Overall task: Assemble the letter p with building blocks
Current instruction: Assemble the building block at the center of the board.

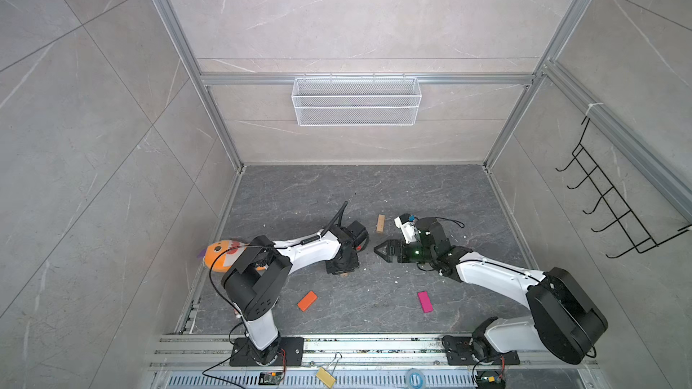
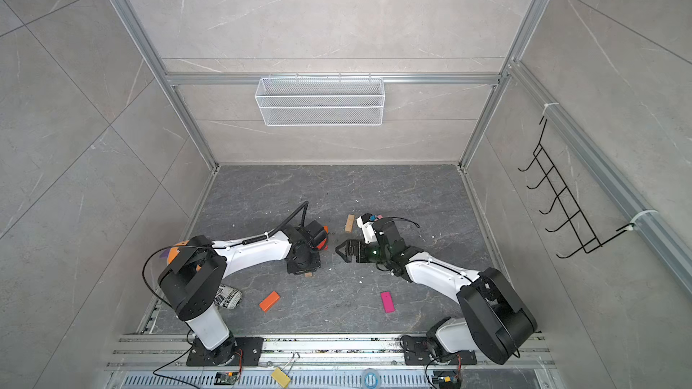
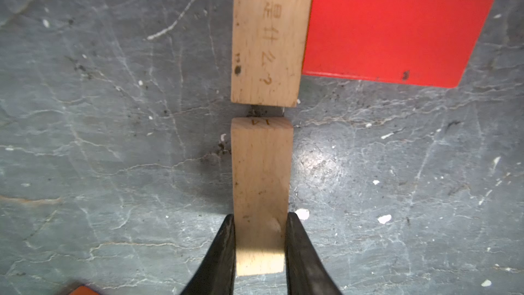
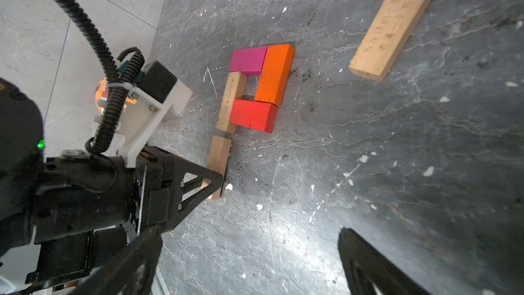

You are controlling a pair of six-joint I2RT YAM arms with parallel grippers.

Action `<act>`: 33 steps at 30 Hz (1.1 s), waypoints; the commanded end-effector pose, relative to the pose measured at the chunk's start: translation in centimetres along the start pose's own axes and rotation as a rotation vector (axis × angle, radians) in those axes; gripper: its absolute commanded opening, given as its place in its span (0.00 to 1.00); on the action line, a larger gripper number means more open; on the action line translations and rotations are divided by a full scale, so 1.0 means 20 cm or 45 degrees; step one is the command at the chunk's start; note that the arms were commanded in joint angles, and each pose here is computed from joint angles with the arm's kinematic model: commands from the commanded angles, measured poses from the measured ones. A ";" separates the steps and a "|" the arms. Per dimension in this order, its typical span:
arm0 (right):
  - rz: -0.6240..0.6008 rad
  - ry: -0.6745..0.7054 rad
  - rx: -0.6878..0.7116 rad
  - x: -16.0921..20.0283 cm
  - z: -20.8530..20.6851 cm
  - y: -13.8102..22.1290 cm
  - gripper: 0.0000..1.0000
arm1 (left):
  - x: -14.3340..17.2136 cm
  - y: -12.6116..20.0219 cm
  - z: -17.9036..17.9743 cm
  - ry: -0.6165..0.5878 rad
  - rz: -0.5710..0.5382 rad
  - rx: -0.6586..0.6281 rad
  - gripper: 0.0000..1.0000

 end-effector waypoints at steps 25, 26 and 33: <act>0.032 -0.015 0.005 0.00 -0.02 -0.03 1.00 | -0.02 -0.01 0.00 -0.039 0.019 -0.016 0.29; 0.033 -0.016 0.005 0.00 -0.02 -0.03 1.00 | -0.02 -0.01 0.00 -0.039 0.019 -0.015 0.29; 0.037 -0.018 0.005 0.00 -0.02 -0.03 1.00 | -0.02 -0.02 0.01 -0.031 0.020 -0.012 0.29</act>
Point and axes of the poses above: each gripper's point midway between its finger pads, its own y axis back along the fingers, its own z axis along the line the jaws close on, x = y × z, the point moved 9 cm from there along y, back along the fingers
